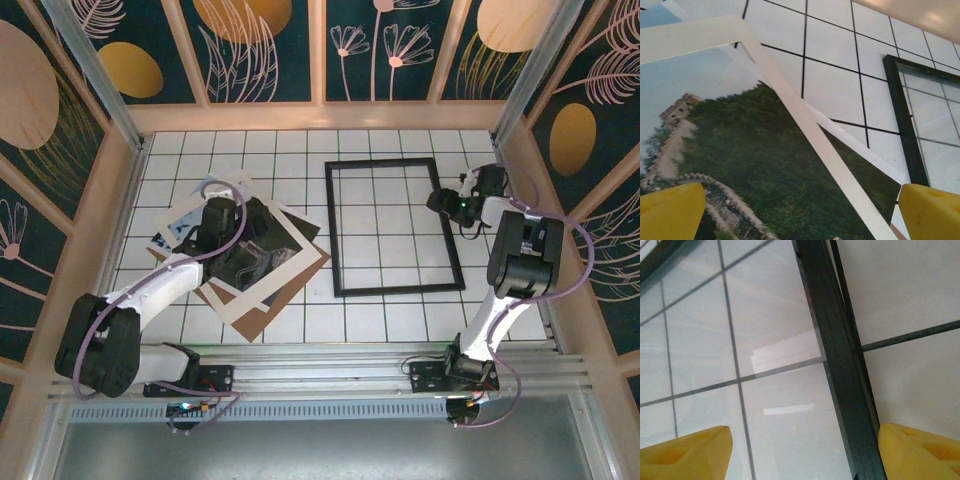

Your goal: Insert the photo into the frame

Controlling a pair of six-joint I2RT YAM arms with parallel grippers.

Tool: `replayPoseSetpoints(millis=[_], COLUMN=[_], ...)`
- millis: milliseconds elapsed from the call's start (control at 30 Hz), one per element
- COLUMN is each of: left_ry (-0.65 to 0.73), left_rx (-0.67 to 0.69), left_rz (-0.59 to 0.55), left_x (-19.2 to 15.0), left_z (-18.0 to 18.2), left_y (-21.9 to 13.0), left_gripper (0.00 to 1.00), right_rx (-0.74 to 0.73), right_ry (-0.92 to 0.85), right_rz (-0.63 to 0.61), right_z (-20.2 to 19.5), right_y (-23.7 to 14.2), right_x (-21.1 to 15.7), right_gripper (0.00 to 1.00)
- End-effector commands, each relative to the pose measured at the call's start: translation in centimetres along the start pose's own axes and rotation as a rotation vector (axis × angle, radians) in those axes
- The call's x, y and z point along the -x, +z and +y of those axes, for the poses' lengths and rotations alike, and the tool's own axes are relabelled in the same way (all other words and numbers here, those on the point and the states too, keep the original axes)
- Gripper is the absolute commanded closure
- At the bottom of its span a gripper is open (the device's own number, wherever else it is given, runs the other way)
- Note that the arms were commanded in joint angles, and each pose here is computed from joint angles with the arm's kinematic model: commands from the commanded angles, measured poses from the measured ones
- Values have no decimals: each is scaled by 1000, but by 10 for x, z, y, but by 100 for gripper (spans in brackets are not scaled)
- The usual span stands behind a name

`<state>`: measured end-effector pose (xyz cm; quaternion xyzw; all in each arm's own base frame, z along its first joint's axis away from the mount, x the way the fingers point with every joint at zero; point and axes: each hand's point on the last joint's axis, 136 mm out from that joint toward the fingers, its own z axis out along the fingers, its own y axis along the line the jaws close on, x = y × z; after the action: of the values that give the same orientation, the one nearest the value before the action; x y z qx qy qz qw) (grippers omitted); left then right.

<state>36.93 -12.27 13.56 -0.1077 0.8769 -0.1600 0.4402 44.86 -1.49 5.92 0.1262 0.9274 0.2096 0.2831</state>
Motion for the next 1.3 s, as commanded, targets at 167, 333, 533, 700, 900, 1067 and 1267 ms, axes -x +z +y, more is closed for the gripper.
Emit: replayPoseSetpoints(millis=[167,333,533,700,900,1067,1267], left_ry=[-71,-128,-153,-148,-226,-331,-424], left_rx=[141,192,238,293,320,309,320], left_rz=[-12,-15,-17,-47,-72,-81,-75], left_x=[-3,-5,-7,-4,0,-3,-18], left_z=[38,57,72,85,113,132,158], left_y=[-12,-15,-23,-33,-44,-38,-28], left_gripper=[2,1,1,1,1,2,2], right_rx=[-157,-95,-17,46,144,205,303], right_ry=[-199,-323,-350,-350,-391,-381,-353], right_rz=[-260,-304,-272,-221,-177,-163,-135], right_z=[35,73,88,99,125,133,143], right_y=[-51,-57,-51,-38,-30,-23,-12], right_x=[43,39,30,26,14,11,4], right_gripper=[22,22,22,22,23,23,25])
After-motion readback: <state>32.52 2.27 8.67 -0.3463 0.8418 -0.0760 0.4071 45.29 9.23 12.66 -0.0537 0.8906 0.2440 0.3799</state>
